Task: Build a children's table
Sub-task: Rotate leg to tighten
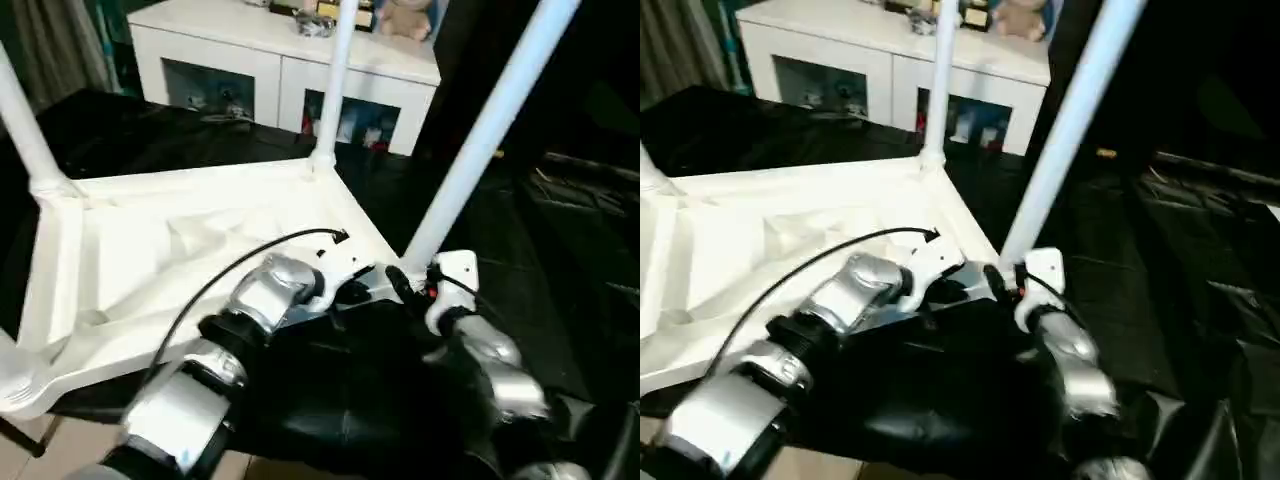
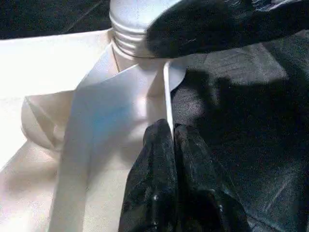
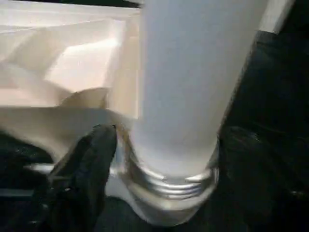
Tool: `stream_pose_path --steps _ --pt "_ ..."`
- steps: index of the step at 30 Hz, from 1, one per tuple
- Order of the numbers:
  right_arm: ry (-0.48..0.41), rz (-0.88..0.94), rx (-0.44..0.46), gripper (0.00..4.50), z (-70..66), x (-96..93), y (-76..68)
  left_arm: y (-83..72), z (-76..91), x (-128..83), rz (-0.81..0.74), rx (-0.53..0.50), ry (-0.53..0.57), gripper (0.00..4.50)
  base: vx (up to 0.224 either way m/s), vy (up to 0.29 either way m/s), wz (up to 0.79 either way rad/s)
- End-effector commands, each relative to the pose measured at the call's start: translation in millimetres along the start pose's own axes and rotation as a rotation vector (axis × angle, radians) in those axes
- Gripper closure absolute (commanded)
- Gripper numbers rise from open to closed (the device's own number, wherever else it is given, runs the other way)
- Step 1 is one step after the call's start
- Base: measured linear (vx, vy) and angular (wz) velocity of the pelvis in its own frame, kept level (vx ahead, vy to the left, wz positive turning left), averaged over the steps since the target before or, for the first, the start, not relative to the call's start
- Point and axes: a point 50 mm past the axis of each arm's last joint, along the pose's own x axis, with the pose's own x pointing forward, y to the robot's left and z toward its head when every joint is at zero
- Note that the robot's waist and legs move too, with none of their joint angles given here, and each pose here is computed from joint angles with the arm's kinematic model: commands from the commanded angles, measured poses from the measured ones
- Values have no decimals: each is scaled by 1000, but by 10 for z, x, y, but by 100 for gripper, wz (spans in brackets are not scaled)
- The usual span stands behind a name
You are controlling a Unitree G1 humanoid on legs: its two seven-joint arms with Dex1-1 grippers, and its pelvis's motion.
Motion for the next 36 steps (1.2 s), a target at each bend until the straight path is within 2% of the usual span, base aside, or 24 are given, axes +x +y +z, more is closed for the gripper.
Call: stream_pose_path --steps 1,6,12,22,24,36 --pt "12 116 -53 72 70 -105 -57 -84 -323 -15 -82 -14 145 450 0 0 0" --pt "50 315 -125 72 119 -338 -122 -98 -313 -165 -239 53 105 450 0 0 0" --pt "107 425 -162 72 110 -421 -131 -198 -270 -339 -449 128 61 450 42 -26 4" --pt "129 519 -171 72 93 -406 -49 -216 -207 -370 -478 137 48 450 15 -5 1" --pt "124 524 -166 99 102 -385 -48 -211 -197 -367 -475 136 48 450 0 0 0" --pt "126 544 -155 179 108 -402 -63 -224 -233 -365 -478 126 66 450 0 0 0"
